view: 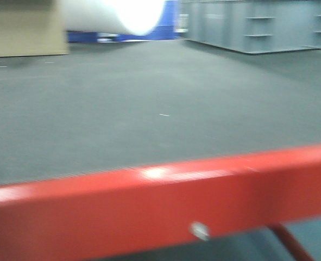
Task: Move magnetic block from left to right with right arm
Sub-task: 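Drive the base to the other table, holding the cube in the right gripper, then lower the held red cube toward the second table's carpet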
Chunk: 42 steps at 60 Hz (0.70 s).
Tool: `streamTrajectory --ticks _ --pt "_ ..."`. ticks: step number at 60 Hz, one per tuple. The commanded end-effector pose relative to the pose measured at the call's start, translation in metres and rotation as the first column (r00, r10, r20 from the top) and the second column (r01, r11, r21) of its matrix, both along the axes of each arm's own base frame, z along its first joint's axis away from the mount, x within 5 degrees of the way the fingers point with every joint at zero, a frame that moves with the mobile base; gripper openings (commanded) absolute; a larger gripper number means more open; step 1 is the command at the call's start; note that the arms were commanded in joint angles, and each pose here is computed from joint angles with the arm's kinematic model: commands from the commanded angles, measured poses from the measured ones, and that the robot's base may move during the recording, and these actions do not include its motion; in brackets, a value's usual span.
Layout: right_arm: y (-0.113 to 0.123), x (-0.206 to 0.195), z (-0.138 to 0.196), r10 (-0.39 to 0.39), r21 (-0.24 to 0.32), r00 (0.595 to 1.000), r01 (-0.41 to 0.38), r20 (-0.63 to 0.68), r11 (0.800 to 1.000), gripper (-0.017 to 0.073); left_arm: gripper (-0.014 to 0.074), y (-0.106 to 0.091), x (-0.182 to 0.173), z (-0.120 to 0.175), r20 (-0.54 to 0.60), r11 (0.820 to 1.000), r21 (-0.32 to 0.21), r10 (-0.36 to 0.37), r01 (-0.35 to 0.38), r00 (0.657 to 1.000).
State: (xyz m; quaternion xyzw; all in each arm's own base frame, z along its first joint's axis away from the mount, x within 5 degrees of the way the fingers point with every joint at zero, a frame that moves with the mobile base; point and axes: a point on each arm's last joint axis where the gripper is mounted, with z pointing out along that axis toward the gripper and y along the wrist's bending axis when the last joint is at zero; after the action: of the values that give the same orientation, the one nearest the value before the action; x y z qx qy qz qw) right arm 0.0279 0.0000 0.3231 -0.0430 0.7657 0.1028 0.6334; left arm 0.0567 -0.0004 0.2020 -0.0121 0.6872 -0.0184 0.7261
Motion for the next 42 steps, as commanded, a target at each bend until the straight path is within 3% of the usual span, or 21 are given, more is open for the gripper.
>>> streamTrajectory --ticks 1,42 --pt "0.0004 0.0006 0.0154 0.001 0.004 0.995 -0.001 0.101 1.0 0.0181 -0.0116 0.0 -0.0013 0.0057 0.093 1.0 -0.005 -0.001 0.001 0.996" --pt "0.0004 0.0006 0.0154 0.001 0.004 0.995 -0.001 0.101 1.0 0.0181 -0.0115 0.0 -0.0013 0.0057 0.093 1.0 -0.005 -0.001 0.001 0.996"
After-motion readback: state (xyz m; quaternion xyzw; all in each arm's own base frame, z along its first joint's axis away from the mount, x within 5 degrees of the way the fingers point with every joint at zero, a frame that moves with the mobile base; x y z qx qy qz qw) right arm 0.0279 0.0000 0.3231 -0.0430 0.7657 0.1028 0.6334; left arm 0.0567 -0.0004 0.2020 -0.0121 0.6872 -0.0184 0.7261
